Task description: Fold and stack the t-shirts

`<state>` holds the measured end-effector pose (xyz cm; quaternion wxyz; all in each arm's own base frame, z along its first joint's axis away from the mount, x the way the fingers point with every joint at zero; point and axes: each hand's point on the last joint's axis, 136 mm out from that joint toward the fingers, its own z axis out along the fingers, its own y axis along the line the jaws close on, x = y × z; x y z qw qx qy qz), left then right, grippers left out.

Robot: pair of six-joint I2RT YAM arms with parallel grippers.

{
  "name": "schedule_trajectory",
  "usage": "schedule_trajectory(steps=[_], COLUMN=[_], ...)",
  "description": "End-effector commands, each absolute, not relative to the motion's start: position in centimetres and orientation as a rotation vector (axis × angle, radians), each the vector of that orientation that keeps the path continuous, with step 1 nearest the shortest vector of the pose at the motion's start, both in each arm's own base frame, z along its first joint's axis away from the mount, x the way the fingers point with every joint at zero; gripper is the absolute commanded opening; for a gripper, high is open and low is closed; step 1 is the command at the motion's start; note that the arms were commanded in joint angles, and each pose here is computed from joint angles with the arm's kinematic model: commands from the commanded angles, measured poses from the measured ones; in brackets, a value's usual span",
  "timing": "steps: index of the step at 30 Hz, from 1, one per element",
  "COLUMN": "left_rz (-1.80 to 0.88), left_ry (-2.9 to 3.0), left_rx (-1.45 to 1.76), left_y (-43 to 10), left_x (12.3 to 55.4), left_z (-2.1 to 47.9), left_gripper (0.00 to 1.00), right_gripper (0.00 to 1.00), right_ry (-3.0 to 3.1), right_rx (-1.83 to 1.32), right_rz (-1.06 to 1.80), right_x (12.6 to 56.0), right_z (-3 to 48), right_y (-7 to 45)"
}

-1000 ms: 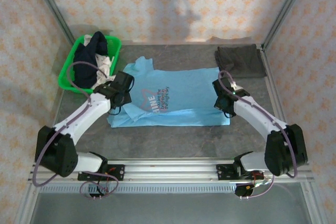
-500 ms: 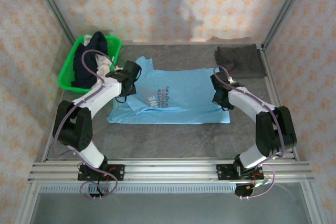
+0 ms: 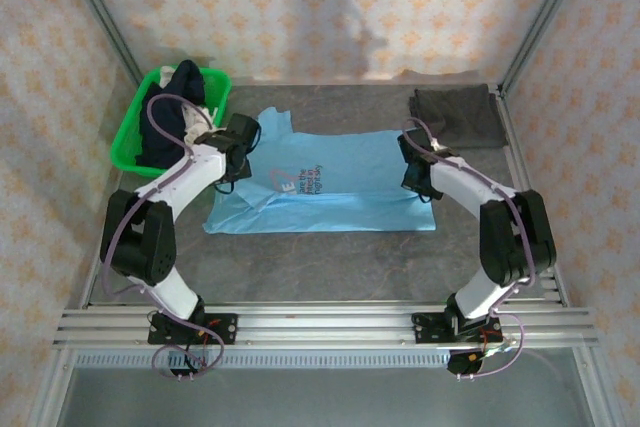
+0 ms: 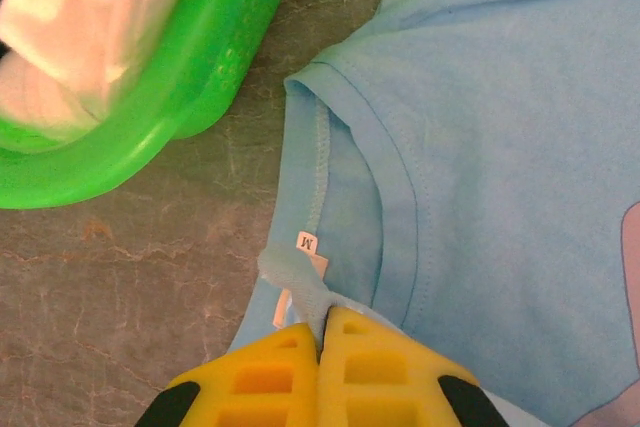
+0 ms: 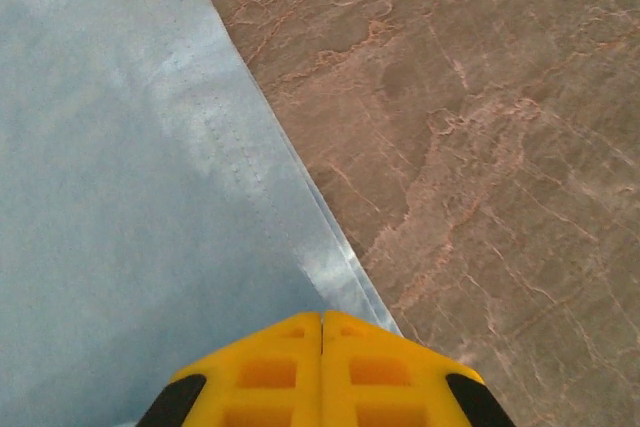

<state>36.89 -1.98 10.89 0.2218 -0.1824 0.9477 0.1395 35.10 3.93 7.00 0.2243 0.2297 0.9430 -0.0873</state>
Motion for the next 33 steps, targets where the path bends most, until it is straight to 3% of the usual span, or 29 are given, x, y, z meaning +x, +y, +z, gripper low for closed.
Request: schedule_trajectory(steps=[1, 6, 8, 9, 11, 14, 19, 25, 33], left_rz=[0.458, 0.480, 0.490, 0.486, 0.470, 0.414, 0.240, 0.073, 0.100], left_ry=[2.632, 2.651, 2.663, 2.664, 2.662, 2.639, 2.625, 2.722, 2.801], left_rx=[-0.497, -0.498, -0.486, -0.477, -0.460, -0.443, -0.438, -0.463, -0.533], left_y=[-1.1, -0.9, -0.9, -1.0, -1.1, -1.5, -2.9, -4.6, -3.5], left_x=[37.2, 37.6, 37.7, 37.8, 37.9, 37.9, 35.7, 30.3, 26.8], left_z=[10.7, 10.3, 10.3, 10.4, 11.1, 12.8, 13.6, 8.3, 3.2], left_gripper=[0.00, 0.00, 0.20, 0.22, 0.36, 0.45, 0.57, 0.57, 0.38], right_gripper=[0.00, 0.00, 0.02, 0.10, 0.19, 0.35, 0.49, 0.48, 0.44], right_ry=[2.580, 2.606, 2.618, 2.617, 2.591, 2.510, 2.544, 2.673, 2.741], right_rx=[0.616, 0.601, 0.598, 0.597, 0.601, 0.592, 0.489, 0.522, 0.626], right_rz=[-0.322, -0.362, -0.415, -0.443, -0.499, -0.529, -0.217, -0.008, -0.172], right_x=[36.0, 36.7, 36.8, 36.8, 36.7, 36.0, 34.5, 31.4, 28.7], right_z=[7.2, 6.8, 6.9, 7.2, 8.6, 11.5, 10.4, 4.7, 1.5], right_y=[3.0, 3.0, 2.7, 2.4, 1.8, 1.8, 7.3, 10.2, 6.8])
